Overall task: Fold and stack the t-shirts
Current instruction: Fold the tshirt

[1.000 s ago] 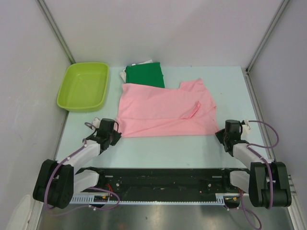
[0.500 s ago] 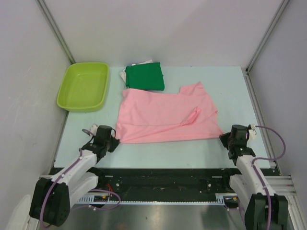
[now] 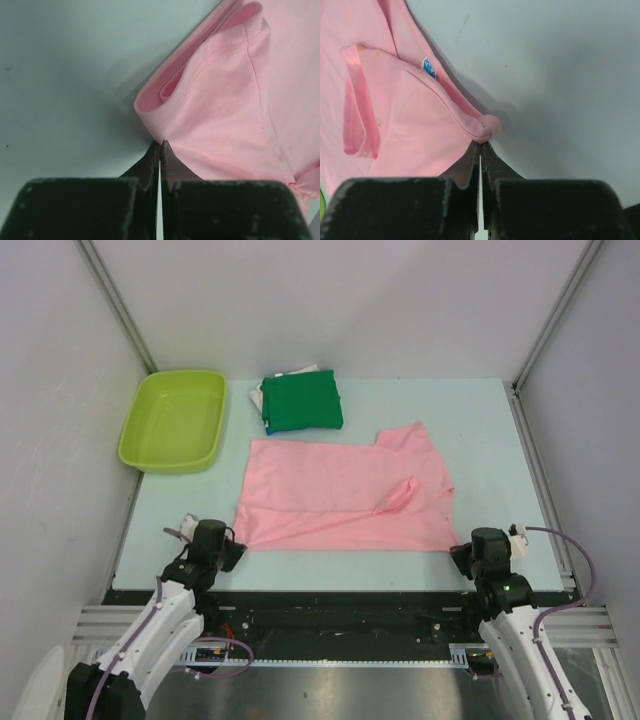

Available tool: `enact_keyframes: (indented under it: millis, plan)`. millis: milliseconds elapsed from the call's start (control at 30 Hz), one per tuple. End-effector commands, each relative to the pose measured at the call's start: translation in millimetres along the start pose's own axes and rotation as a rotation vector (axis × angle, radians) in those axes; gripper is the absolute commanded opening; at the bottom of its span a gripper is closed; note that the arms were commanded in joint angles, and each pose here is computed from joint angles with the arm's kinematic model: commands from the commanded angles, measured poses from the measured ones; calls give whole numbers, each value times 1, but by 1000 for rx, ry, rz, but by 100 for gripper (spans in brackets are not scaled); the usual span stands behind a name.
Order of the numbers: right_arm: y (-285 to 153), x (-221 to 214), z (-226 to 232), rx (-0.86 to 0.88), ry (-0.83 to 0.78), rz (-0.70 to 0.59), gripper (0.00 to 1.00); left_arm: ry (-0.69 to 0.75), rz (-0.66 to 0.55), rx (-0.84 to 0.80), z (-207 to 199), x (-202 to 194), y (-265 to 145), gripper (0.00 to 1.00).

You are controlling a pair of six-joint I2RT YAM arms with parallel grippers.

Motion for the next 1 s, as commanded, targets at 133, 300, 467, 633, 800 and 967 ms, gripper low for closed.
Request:
enact_keyframes:
  millis: [133, 300, 467, 633, 800, 967]
  plan:
    - [-20, 3, -13, -79, 5, -43, 0, -8, 50, 60, 29, -20, -9, 0]
    - [-25, 2, -13, -94, 17, -46, 0, -11, 57, 40, 26, -20, -15, 0]
    - [-30, 5, 0, -69, -22, -58, 54, 11, 74, 8, 16, -18, -18, 41]
    - [-37, 7, 26, -38, -66, -52, 81, 17, 138, -52, -2, -20, -31, 88]
    - [-34, -9, 70, 23, -154, 14, 89, 41, 59, -152, -40, 13, -51, 100]
    - [-4, -43, 133, 122, -256, 123, 88, 78, 26, -138, -67, 40, -42, 100]
Point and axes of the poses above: each gripper's point midway between its finger pads, its own y axis out along the fingers, its own z axis along the line the jaws close on, x = y × z, the point moved 1 cm from there along -y, back along the fingers, and after that the axes turned 14 degrees about y, right-handed, at the moved point
